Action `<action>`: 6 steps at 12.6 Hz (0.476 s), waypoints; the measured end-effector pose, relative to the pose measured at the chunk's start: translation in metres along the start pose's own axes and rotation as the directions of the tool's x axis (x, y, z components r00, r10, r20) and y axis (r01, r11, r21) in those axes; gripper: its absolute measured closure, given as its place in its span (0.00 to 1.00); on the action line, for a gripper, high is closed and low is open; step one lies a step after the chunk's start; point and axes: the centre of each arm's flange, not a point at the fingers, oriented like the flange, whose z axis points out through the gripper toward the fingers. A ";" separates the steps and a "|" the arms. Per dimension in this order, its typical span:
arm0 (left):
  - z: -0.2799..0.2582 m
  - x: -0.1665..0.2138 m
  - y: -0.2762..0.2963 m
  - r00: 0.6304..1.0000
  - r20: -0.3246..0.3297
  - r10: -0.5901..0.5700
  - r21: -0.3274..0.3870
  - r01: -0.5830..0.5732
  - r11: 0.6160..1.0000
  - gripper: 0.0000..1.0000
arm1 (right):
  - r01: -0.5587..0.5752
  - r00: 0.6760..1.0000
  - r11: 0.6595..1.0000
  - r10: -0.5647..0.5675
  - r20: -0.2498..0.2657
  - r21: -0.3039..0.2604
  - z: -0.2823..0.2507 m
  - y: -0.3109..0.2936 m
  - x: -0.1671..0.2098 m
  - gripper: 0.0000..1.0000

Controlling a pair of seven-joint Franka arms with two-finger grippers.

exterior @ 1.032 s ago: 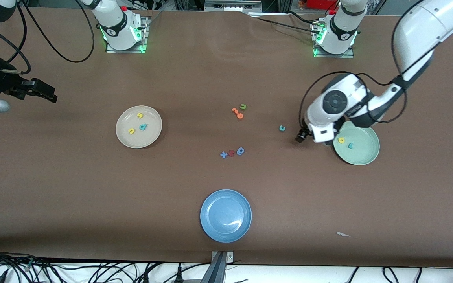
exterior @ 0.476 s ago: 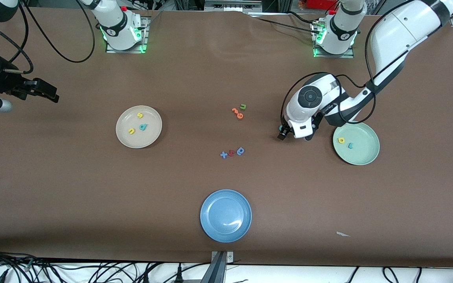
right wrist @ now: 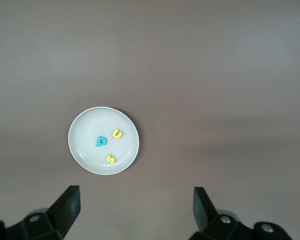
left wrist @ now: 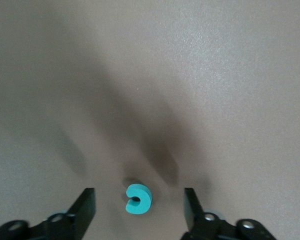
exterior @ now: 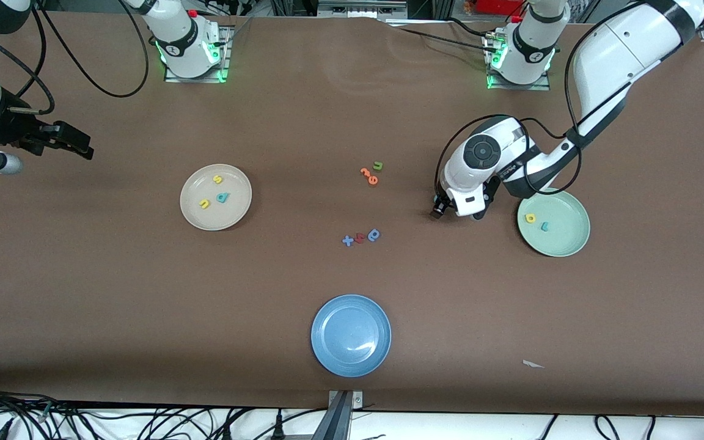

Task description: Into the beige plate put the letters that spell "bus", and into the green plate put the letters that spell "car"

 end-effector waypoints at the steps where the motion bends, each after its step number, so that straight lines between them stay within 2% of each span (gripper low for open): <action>1: 0.001 0.002 0.000 1.000 0.001 -0.004 -0.001 0.004 1.000 0.23 | 0.000 1.000 1.000 0.000 0.000 0.000 0.000 0.000 0.000 0.00; 6: 0.010 0.003 0.000 1.000 0.015 -0.010 -0.004 0.010 1.000 0.25 | 0.002 1.000 1.000 -0.002 0.000 0.000 0.000 -0.001 0.000 0.00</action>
